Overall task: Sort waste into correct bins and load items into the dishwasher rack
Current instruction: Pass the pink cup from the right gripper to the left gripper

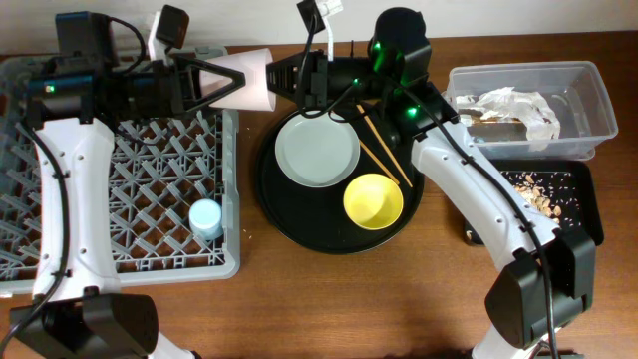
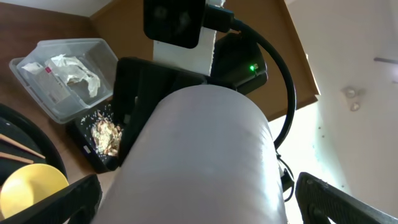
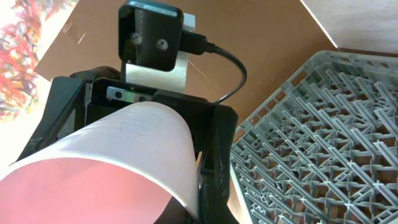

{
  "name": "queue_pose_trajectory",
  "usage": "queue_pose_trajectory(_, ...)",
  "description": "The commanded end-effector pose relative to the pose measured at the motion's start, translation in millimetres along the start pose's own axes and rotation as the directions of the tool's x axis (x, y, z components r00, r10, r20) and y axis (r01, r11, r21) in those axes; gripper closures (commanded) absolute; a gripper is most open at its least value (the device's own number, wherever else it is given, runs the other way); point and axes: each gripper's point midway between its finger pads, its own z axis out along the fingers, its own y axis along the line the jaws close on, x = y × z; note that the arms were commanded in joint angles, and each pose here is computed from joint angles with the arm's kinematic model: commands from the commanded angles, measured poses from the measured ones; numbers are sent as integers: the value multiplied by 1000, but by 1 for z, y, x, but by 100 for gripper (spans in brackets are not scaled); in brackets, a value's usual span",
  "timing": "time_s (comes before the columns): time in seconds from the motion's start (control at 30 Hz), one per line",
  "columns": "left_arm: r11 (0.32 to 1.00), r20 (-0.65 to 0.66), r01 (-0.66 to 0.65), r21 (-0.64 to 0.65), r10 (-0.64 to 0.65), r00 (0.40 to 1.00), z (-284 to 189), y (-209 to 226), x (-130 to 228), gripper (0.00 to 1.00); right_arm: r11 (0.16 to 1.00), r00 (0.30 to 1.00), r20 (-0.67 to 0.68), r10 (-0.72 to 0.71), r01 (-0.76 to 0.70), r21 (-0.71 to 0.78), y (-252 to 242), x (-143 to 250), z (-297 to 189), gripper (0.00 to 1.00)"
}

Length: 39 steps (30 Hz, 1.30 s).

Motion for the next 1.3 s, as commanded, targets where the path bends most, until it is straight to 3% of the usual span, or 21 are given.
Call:
queue_pose_trajectory(0.0,999,2,-40,16,40,999,-1,-11,0,1,1000,1000,-24,-1,0,-27,5,4,4,96)
queue_pose_trajectory(0.5,1000,1,-21,16,21,1000,-1,-11,2,2,999,999,-48,-6,4,-36,8,12,11,96)
queue_pose_trajectory(0.6,1000,1,-19,16,19,1000,-1,-11,2,11,999,999,-47,-5,4,-35,7,12,11,96)
queue_pose_trajectory(0.7,1000,1,-13,16,13,1000,-1,-11,2,29,999,999,-46,-5,4,-34,7,12,11,96)
queue_pose_trajectory(1.0,1000,2,-12,16,12,1000,-1,-11,2,36,1000,999,-40,-5,4,-29,6,11,11,95)
queue_pose_trajectory(1.03,1000,2,-13,16,13,1000,-1,-11,2,36,1000,999,-40,-5,4,-29,6,11,11,93)
queue_pose_trajectory(1.17,1000,3,-13,15,13,1000,-2,-11,2,36,999,999,-41,-8,7,-32,7,11,11,70)
queue_pose_trajectory(1.27,1000,4,-18,12,17,1000,-2,-10,1,36,999,999,-43,-18,16,-42,8,8,5,65)
